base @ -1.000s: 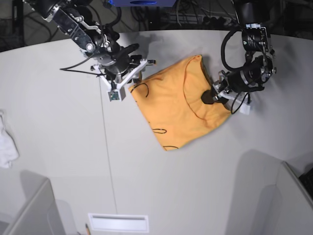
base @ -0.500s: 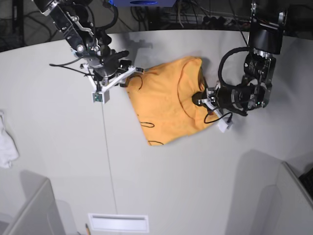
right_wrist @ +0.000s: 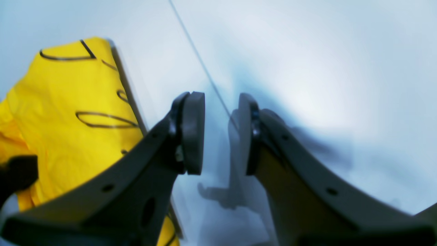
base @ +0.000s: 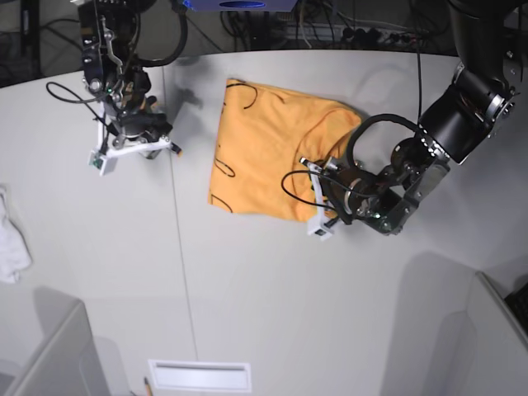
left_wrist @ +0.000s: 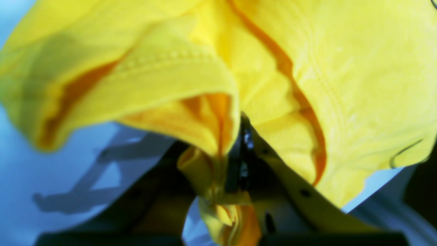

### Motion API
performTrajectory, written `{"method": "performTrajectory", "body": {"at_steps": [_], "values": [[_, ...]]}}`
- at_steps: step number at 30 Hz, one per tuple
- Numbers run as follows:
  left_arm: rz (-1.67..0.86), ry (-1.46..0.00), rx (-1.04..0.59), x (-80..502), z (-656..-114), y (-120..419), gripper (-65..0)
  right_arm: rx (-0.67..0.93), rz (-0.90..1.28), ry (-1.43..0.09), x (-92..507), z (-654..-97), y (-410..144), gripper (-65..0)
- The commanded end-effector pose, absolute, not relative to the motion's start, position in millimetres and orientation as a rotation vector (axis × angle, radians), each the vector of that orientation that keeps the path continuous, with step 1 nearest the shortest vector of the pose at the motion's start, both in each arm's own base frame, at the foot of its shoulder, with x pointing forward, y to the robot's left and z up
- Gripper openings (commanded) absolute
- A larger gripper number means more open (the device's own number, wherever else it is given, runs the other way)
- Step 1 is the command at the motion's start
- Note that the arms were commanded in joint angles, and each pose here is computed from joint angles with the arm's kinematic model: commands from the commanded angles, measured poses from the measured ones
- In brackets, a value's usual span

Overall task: Fold the T-shirt properly
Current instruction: 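Grasp the shirt edge with the left gripper and drag it to straighten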

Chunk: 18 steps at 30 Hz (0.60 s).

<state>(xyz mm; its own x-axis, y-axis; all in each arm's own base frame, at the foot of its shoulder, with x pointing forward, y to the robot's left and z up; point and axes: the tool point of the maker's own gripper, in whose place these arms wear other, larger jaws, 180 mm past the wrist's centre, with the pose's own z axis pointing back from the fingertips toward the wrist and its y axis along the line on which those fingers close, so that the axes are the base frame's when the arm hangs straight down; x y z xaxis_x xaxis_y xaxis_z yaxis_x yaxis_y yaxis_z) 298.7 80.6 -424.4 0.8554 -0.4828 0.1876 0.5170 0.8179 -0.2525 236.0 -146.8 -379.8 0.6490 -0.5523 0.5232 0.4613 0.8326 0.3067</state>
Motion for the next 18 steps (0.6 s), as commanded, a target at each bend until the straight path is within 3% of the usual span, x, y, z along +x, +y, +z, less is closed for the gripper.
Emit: {"method": "performTrajectory", "body": {"at_steps": [1,4,8,18], "values": [[-0.575,-0.134,-0.277,308.0,-415.4,81.4,-65.0,0.138,-0.591,-0.68,239.6,-372.5,-155.7,-48.9],[-0.788,-0.146,-0.188,309.0,-416.7,78.0,-65.0,0.115,-0.628,-0.67,231.6,-376.0,-166.8,-48.9],[-1.124,-0.266,-0.057,316.9,-416.3,65.0,-65.0,0.084,-0.659,-0.647,216.9,-382.8,-178.1,-48.9],[-1.575,-0.341,0.038,311.5,-428.0,24.7,-65.0,-0.007,-0.666,-0.679,187.6,-391.3,-194.4,-48.9]]}}
